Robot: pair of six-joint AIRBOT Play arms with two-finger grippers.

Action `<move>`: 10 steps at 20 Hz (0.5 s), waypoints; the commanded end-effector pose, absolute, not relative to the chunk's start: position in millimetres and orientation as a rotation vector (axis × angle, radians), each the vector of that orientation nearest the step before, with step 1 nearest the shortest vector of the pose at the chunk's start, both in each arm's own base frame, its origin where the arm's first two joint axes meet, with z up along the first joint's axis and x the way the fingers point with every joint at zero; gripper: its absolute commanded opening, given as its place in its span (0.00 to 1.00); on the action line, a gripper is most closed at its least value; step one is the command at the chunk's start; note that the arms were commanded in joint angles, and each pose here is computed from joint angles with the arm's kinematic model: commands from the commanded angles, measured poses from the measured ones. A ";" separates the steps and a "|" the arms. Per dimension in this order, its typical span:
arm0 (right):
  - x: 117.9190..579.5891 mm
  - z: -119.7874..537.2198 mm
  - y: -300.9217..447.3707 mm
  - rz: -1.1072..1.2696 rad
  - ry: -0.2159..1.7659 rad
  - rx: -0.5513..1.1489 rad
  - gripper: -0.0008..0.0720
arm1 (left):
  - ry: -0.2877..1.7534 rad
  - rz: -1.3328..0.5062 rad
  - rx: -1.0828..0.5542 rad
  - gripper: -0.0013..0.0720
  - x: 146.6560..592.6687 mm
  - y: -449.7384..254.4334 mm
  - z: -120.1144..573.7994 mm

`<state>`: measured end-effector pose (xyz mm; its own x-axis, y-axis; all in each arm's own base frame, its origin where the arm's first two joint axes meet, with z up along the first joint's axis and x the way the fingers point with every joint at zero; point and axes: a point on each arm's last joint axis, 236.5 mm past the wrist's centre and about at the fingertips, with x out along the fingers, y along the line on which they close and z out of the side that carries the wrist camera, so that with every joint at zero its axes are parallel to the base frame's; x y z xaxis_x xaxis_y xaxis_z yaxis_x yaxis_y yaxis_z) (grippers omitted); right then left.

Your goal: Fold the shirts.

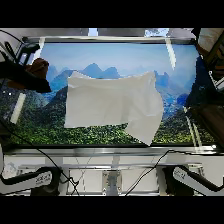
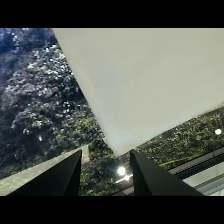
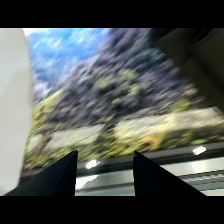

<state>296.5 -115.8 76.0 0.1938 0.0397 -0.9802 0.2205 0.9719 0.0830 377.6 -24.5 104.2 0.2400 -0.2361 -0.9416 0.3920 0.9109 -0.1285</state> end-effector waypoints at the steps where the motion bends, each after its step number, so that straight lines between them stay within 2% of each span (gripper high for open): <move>1: 271.8 15.3 -55.7 0.126 1.425 0.552 0.63 | 1.230 -0.504 0.039 0.52 381.2 -47.4 81.5; 3: 266.8 -15.1 -25.4 0.218 1.408 0.648 0.66 | 1.208 -0.533 0.003 0.52 383.2 -57.6 85.1; 7: 285.6 -65.7 -5.8 0.142 1.234 0.837 0.66 | 1.200 -0.551 -0.016 0.52 383.3 -63.0 87.7; 10: 279.3 -93.5 -6.1 0.073 1.201 0.862 0.66 | 1.198 -0.547 -0.015 0.52 384.1 -62.2 87.3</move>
